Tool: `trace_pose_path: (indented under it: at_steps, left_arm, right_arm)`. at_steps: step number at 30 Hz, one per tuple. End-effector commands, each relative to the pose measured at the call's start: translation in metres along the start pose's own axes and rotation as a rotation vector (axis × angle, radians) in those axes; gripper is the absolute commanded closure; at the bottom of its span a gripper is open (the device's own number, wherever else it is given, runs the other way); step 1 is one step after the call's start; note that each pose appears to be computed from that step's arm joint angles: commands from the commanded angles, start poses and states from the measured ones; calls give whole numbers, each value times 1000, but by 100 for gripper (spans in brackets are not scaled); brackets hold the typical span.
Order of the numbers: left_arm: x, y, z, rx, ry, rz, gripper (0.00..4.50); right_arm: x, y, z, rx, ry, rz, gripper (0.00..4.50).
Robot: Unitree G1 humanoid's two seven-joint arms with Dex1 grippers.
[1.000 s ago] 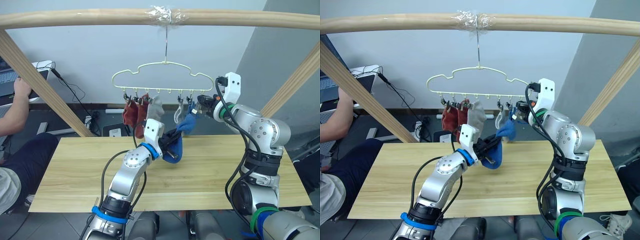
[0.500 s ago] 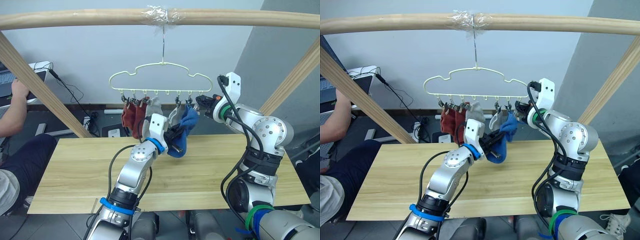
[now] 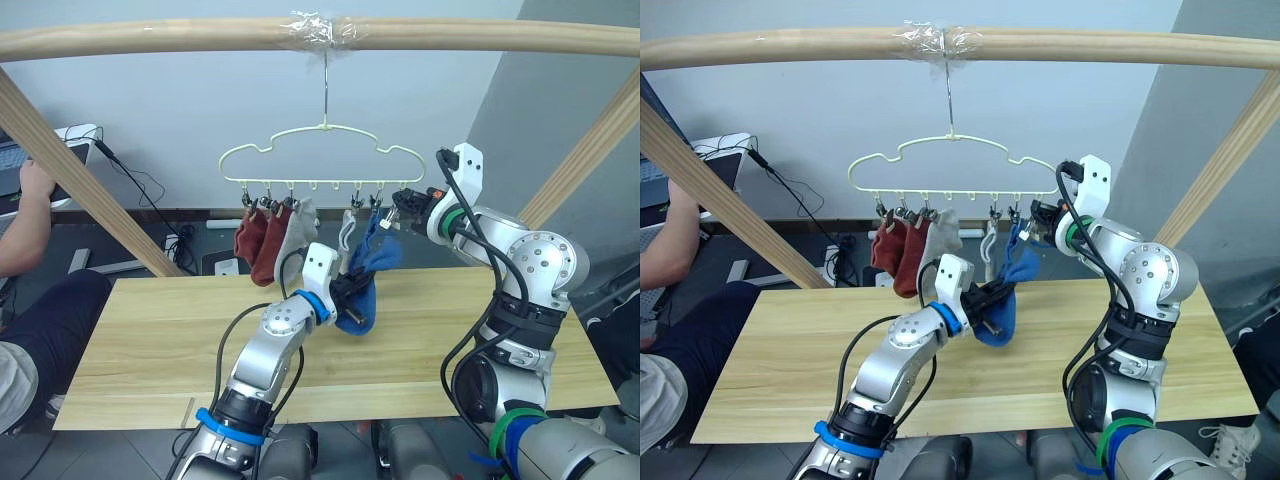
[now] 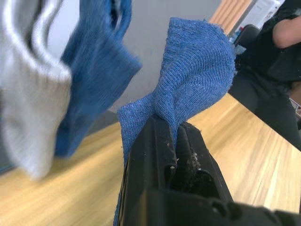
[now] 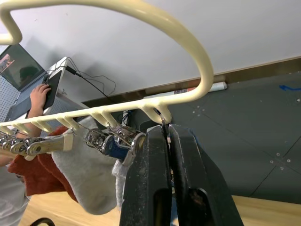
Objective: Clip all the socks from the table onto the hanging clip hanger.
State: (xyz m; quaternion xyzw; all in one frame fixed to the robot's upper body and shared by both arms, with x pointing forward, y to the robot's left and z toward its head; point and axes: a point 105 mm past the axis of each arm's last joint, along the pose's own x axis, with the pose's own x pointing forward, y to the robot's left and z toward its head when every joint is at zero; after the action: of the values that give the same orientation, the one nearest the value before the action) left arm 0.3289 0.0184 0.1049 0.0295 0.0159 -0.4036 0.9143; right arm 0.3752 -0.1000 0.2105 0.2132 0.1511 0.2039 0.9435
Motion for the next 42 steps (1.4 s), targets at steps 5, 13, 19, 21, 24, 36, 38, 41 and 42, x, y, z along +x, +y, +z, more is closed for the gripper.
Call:
trace_pose_path:
  at_steps: [5, 13, 19, 21, 24, 36, 38, 41, 42]
  left_arm:
    - [9, 9, 23, -5, -80, 44, 449]
    - [11, 11, 31, -6, -112, 64, 449]
    - [12, 2, 32, -14, -123, 27, 450]
    - [12, -1, 33, -19, -127, 14, 450]
    - [12, -5, 35, -31, -133, -12, 450]
    - [14, -15, 40, -138, -145, -89, 283]
    - [14, -16, 38, -161, -135, -99, 222]
    - [13, -19, 33, -203, -109, -119, 134]
    - [12, -19, 28, -206, -90, -121, 102]
  right_arm:
    - [-4, 4, 6, -11, -22, 14, 450]
    - [-4, 4, 4, -2, -18, 18, 450]
    - [-5, 9, 6, 22, -33, 56, 298]
    - [-6, 9, 7, 24, -38, 60, 228]
    - [-7, 12, 12, 19, -57, 84, 122]
    - [-11, 8, 31, -72, -138, 76, 0]
    - [-12, 8, 31, -76, -144, 80, 0]
    - [-13, 9, 30, -85, -154, 86, 0]
    - [-14, 9, 30, -85, -157, 85, 0]
